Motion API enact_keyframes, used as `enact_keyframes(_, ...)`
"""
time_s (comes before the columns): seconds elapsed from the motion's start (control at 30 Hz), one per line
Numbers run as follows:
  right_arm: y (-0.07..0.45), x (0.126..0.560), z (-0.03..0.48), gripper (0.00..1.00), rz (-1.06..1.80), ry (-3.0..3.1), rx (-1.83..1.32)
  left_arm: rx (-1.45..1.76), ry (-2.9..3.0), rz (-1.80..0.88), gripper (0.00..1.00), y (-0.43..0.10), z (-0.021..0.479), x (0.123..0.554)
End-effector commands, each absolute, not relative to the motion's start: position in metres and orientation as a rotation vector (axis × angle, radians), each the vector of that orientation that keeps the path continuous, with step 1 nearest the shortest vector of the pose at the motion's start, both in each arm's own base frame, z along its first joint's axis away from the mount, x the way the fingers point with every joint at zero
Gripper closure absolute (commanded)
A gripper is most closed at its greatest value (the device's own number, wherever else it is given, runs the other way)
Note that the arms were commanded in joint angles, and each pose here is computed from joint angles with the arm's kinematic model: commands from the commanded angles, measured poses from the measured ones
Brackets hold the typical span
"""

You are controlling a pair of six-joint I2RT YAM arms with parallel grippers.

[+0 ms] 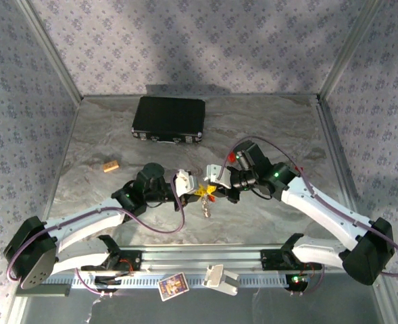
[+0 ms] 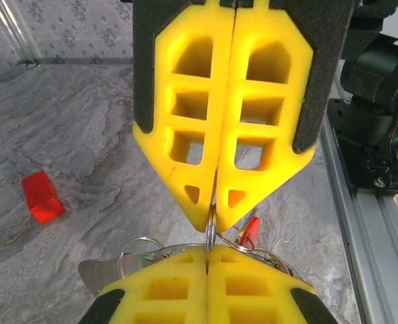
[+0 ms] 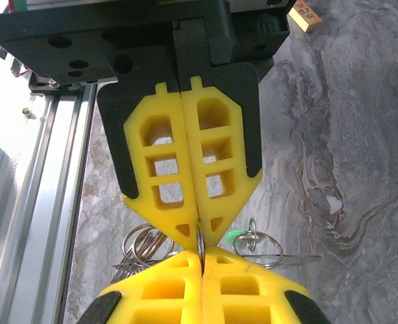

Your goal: Put the keys on the keyring

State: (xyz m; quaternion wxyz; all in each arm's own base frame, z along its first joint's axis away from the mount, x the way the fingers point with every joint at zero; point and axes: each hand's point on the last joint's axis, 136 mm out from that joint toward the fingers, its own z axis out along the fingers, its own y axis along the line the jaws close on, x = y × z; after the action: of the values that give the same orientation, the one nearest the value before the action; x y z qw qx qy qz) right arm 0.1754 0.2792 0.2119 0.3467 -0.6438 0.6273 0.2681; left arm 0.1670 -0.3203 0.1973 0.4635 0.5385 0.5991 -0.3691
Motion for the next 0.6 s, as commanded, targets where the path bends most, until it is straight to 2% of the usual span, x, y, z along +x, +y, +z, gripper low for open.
enact_keyframes(0.0, 0.282, 0.173, 0.230, 0.86, 0.769, 1.580, -1.603, 1.330, 1.401, -0.930, 1.00, -0.324, 0.216, 0.163)
enact_keyframes(0.03, 0.281, 0.174, 0.232, 0.77, 0.784, 1.579, -1.568, 1.326, 1.393, -0.934, 1.00, -0.324, 0.218, 0.162)
enact_keyframes(0.1, 0.278, 0.178, 0.237, 0.72, 0.827, 1.569, -1.481, 1.316, 1.378, -0.948, 1.00, -0.324, 0.219, 0.161)
enact_keyframes(0.3, 0.274, 0.183, 0.236, 0.71, 0.917, 1.559, -1.337, 1.271, 1.333, -0.999, 1.00, -0.326, 0.224, 0.159)
enact_keyframes(0.57, 0.276, 0.186, 0.226, 0.76, 0.936, 1.576, -1.327, 1.257, 1.310, -1.018, 1.00, -0.328, 0.227, 0.158)
